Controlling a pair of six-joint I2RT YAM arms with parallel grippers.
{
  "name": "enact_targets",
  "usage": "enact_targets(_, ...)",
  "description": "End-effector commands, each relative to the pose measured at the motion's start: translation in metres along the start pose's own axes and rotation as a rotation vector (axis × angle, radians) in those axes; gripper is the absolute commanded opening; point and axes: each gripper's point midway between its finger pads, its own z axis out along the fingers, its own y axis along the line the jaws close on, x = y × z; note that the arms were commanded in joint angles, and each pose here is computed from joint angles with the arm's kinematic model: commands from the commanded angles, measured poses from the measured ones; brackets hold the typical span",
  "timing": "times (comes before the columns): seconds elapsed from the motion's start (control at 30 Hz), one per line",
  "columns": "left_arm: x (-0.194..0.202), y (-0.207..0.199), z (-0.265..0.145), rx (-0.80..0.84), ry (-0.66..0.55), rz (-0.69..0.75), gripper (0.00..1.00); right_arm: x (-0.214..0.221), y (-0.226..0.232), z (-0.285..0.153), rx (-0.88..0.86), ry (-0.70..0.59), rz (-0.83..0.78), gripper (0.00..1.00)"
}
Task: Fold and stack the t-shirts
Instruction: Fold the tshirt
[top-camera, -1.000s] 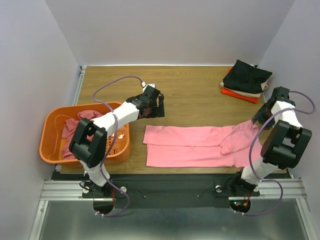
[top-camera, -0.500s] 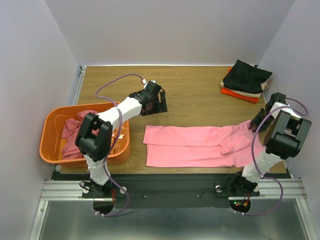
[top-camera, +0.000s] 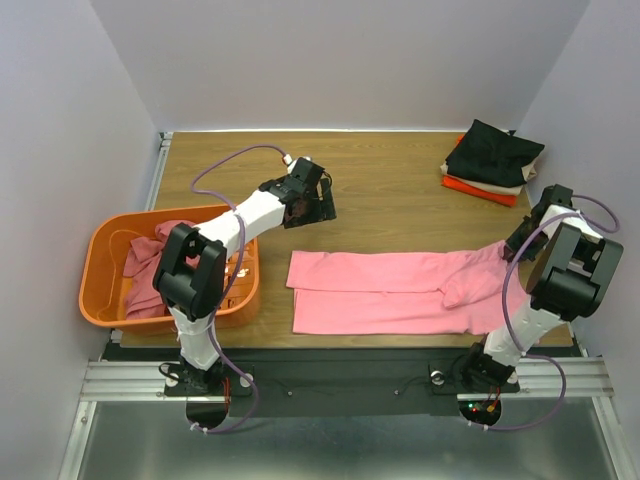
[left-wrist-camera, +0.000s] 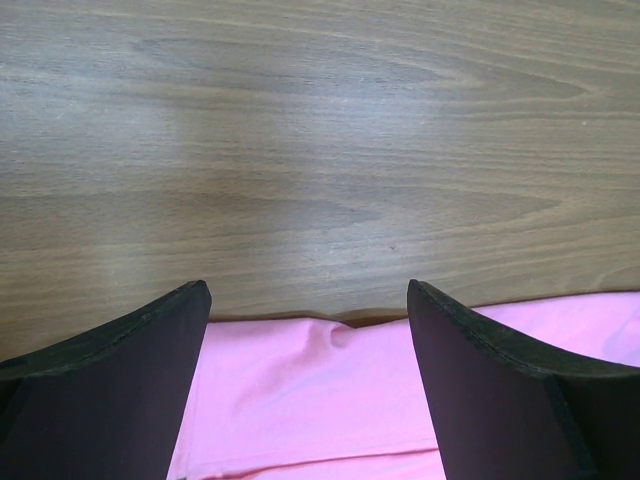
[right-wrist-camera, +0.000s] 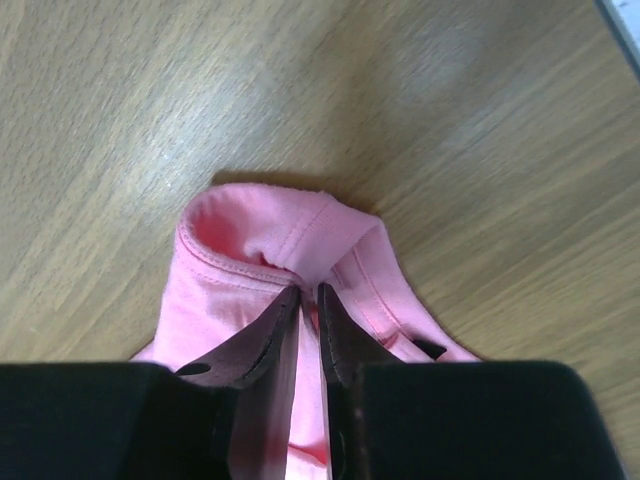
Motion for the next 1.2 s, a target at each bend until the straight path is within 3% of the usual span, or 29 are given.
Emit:
enact_targets(0.0, -0.015, -0.004, -0.003, 0.004, -0.028, 0.005, 0.91, -0.012, -0.01, -0.013, 0.041, -0.067, 0.01, 0.18)
enact_targets(0.13, -0.016, -0.004, -0.002, 0.01, -0.025, 0.008, 0.91, -0.008, -0.01, -0.014, 0.036, -0.062, 0.01, 0.27)
enact_targets(0.4, -0.014, -0.006, 0.001, 0.017, -0.016, 0.002, 0.91, 0.0, -0.005, -0.014, 0.001, -0.04, 0.01, 0.28)
enact_targets(0.7, -0.011, -0.004, 0.0, 0.018, -0.011, -0.006, 0.91, 0.001, -0.001, -0.023, -0.026, -0.054, 0.01, 0.27)
enact_targets(0.93, -0.011, -0.006, 0.0, 0.027, -0.008, -0.01, 0.91, 0.005, -0.001, -0.019, -0.031, -0.035, 0.011, 0.16)
enact_targets(1.17, -0.012, -0.007, -0.002, 0.028, -0.011, -0.007, 0.91, 0.004, -0.004, -0.017, -0.01, -0.038, 0.015, 0.17)
